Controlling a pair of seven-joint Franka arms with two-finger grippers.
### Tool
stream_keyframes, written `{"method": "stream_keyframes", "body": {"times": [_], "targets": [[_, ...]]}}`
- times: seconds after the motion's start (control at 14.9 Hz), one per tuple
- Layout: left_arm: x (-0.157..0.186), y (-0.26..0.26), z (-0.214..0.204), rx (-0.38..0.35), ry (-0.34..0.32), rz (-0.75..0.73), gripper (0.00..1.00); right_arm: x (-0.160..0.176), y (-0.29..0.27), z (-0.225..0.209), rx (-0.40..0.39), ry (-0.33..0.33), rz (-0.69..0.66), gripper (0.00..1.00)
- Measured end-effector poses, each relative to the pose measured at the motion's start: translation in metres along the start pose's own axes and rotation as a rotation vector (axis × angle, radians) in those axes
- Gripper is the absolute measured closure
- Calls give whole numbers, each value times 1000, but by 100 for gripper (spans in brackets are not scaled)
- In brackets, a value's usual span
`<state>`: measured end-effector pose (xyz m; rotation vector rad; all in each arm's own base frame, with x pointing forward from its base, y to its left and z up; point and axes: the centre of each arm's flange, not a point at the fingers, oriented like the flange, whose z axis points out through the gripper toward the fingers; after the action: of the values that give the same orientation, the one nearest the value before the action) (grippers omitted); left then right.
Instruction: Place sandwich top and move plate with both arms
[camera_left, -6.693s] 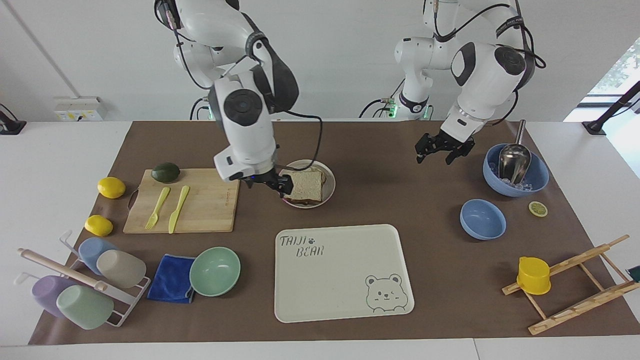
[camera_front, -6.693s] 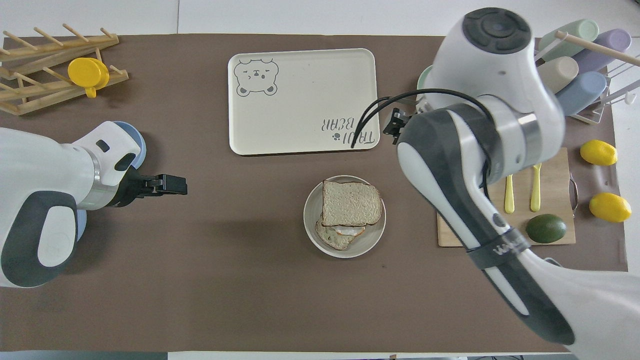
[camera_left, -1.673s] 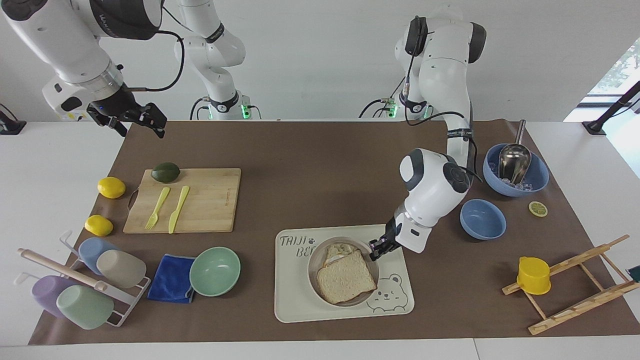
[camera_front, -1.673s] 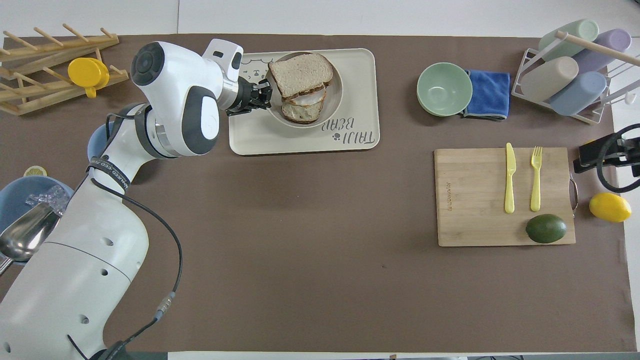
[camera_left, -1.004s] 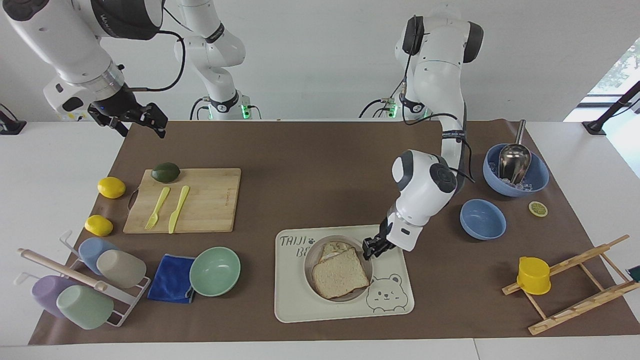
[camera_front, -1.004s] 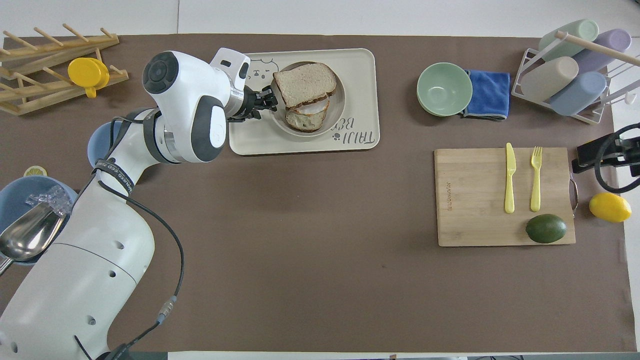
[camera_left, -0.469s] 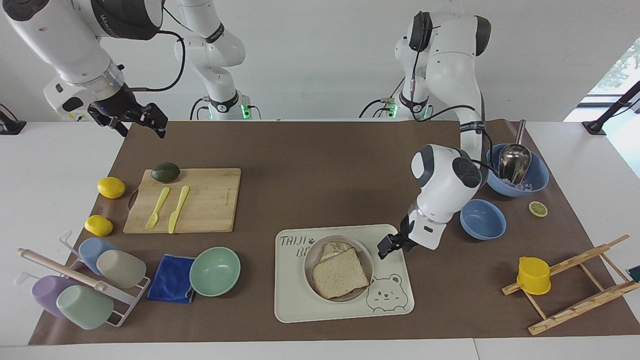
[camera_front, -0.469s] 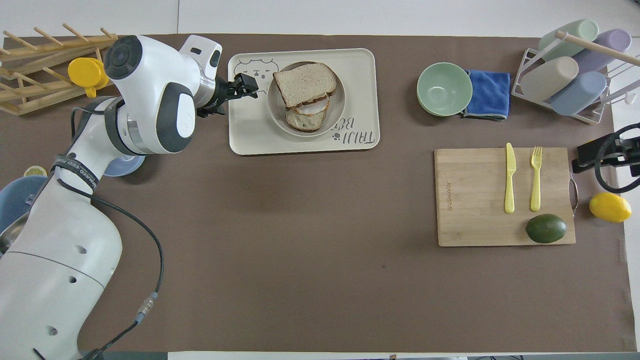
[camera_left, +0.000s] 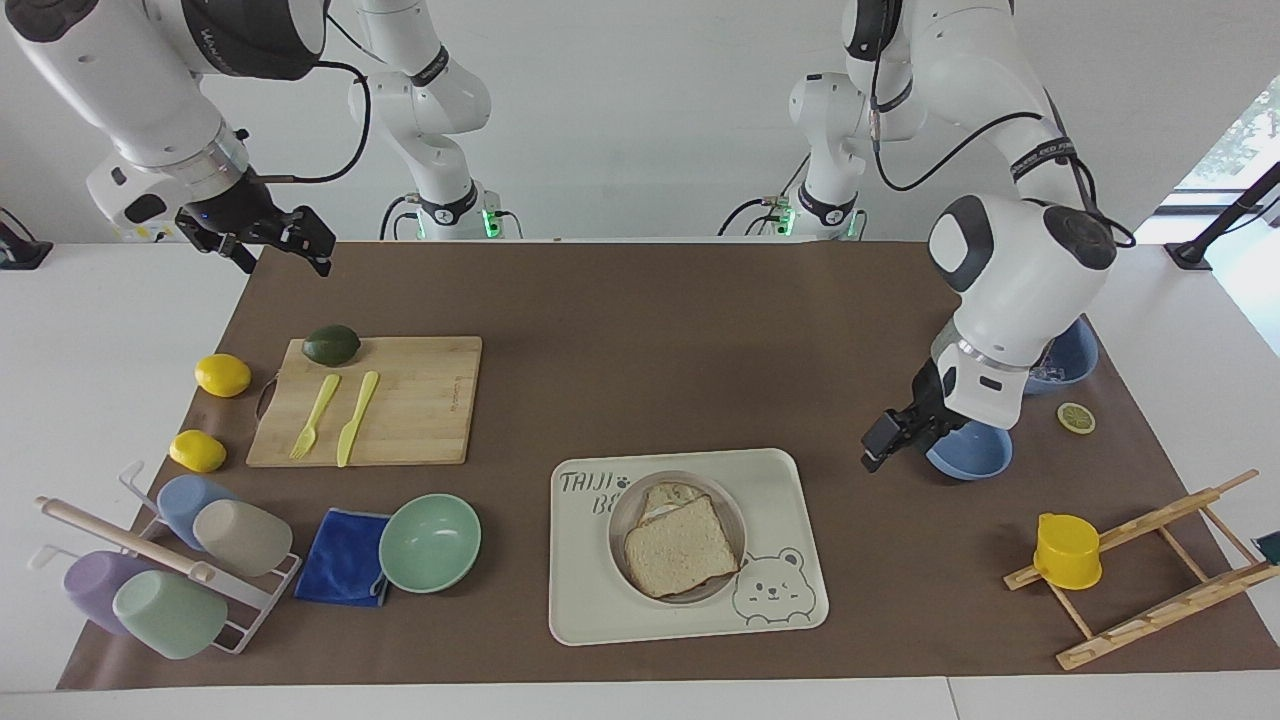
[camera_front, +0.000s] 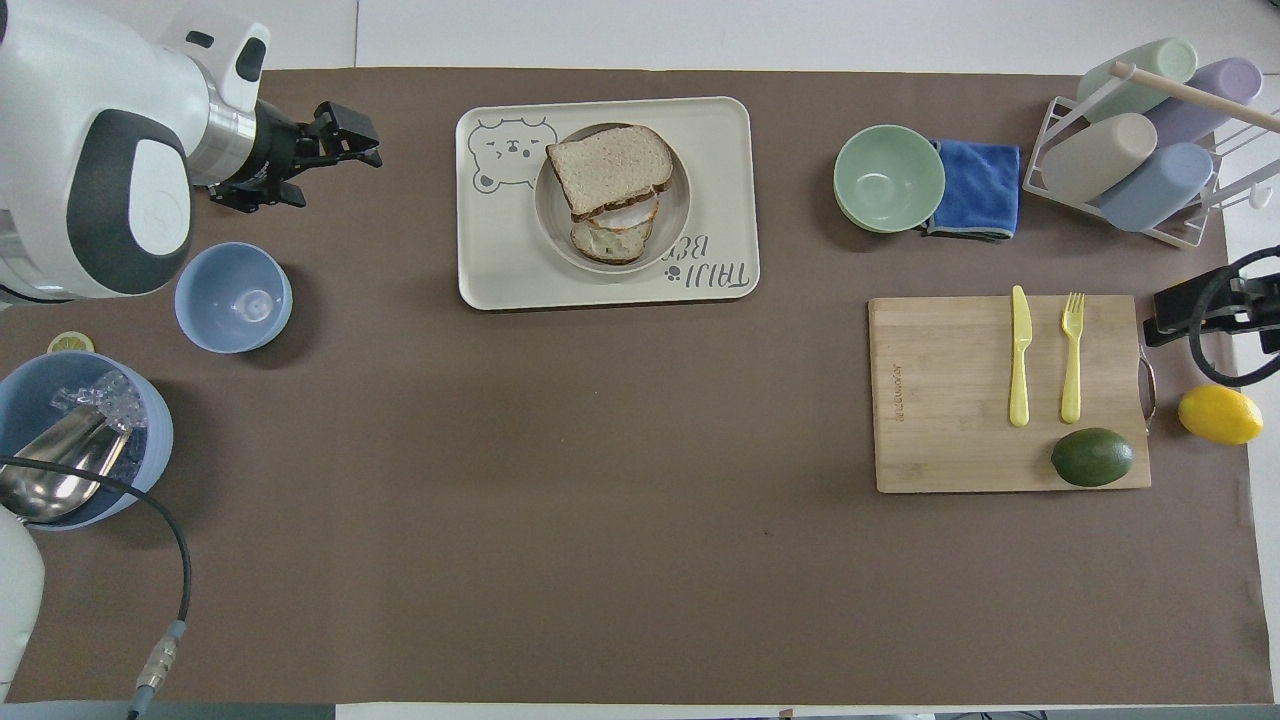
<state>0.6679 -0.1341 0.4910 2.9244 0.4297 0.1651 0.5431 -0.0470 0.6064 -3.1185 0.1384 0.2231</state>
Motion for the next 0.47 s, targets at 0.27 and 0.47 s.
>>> {"method": "stream_keyframes", "body": {"times": [0.27,0.47], "targets": [[-18,-20,-61,54,-29,98,0,0,0,0,0,0,0,0],[-29,-49,-109,74,-50,175,0,0,0,0,0,0,0,0]]}}
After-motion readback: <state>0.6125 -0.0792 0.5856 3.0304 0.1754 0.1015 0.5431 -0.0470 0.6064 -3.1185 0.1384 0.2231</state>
